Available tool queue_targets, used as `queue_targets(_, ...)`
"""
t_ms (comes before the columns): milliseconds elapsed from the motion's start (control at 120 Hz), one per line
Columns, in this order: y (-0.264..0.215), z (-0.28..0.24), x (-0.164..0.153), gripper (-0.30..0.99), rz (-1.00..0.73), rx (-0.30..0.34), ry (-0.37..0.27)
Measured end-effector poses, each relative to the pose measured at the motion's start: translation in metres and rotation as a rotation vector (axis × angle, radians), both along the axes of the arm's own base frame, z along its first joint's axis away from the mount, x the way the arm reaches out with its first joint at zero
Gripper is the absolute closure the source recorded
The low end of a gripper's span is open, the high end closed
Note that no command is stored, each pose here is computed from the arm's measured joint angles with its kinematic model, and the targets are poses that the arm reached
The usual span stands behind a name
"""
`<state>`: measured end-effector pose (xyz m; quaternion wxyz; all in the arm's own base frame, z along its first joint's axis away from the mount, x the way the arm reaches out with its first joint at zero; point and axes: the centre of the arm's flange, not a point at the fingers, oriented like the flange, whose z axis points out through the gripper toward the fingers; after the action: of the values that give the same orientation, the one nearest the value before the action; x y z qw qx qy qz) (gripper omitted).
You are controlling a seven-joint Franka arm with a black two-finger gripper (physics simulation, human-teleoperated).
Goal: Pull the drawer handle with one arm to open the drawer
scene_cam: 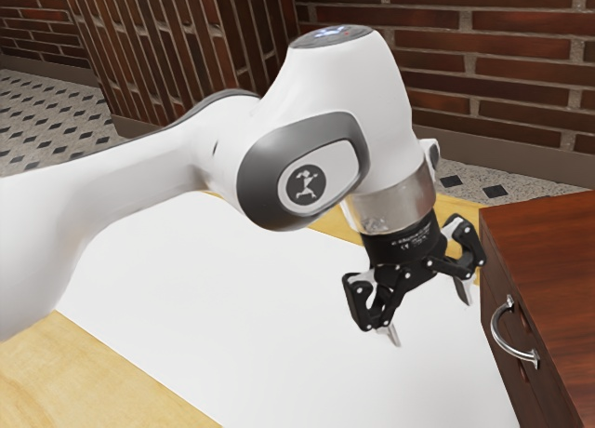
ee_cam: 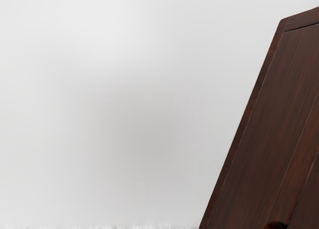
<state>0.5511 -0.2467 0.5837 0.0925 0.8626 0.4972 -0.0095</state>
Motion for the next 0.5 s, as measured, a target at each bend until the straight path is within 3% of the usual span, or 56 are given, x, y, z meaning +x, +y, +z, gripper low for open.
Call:
queue_targets(167, -0.035, -0.002, -0.012, 0.00, -0.060, -0.010, -0.027)
queue_targets(500, -0.043, -0.004, -0.017, 0.00, -0.079, -0.019, -0.044)
